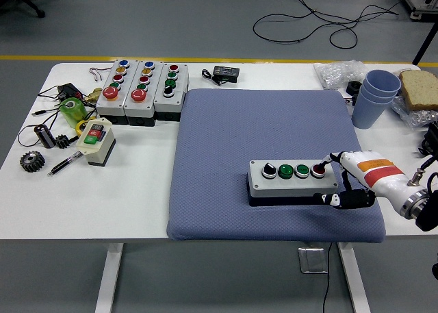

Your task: Pick up the button,place it on the desk,press the button,press the button

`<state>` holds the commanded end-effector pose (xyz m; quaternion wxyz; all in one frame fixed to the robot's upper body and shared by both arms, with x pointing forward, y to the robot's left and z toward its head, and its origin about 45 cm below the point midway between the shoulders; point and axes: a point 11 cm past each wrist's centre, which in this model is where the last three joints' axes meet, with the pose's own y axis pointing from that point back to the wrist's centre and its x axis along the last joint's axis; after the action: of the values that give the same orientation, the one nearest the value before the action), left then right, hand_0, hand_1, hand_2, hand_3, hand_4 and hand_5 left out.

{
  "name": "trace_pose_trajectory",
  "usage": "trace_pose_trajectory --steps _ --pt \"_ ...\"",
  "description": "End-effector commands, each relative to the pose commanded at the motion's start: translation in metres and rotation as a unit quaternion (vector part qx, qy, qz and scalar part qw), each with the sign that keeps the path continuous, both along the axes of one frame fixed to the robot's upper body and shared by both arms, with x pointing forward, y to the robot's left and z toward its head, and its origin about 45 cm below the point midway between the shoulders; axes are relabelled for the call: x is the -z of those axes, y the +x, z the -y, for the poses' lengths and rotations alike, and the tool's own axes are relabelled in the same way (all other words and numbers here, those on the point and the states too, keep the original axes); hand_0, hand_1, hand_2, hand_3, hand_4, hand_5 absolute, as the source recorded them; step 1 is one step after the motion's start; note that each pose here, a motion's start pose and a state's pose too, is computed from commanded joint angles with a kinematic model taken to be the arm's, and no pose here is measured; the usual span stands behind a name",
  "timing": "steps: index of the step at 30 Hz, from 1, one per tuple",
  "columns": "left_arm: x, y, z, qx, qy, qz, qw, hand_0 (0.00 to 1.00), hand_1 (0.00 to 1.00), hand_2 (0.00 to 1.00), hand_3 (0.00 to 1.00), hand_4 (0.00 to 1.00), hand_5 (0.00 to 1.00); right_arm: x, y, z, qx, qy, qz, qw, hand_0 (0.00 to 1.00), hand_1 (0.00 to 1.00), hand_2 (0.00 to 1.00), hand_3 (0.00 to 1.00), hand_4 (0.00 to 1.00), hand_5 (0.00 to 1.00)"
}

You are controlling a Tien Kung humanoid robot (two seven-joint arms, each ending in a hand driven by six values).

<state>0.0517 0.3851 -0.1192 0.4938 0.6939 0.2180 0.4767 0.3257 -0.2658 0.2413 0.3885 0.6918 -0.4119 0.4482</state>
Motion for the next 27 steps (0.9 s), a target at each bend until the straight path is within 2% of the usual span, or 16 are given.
trace_pose_trajectory --steps 3,6,14,27 --pt "0.0 0.0004 0.0 0.001 0.0 0.0 1.0 0.594 0.634 0.671 0.545 0.348 0.696 -0.008 0.001 -0.006 -0.007 0.009 0.011 1.0 0.012 0.002 0.193 0.637 0.867 0.483" --pt "0.0 0.0006 0.0 0.001 0.0 0.0 1.0 0.594 0.635 0.671 0.545 0.348 0.697 -0.008 0.002 -0.01 -0.012 0.011 0.011 1.0 0.012 0.002 0.193 0.636 0.866 0.481" --pt "0.0 0.0003 0.0 0.001 0.0 0.0 1.0 0.594 0.635 0.671 0.545 0.347 0.697 0.005 0.002 -0.024 -0.022 0.013 -0.006 1.0 0.013 0.002 0.193 0.635 0.866 0.481" --pt "0.0 -0.0015 0.0 0.004 0.001 -0.004 1.0 0.595 0.636 0.672 0.545 0.347 0.697 0.014 0.0 -0.024 -0.021 0.009 -0.022 1.0 0.013 0.002 0.193 0.633 0.865 0.481"
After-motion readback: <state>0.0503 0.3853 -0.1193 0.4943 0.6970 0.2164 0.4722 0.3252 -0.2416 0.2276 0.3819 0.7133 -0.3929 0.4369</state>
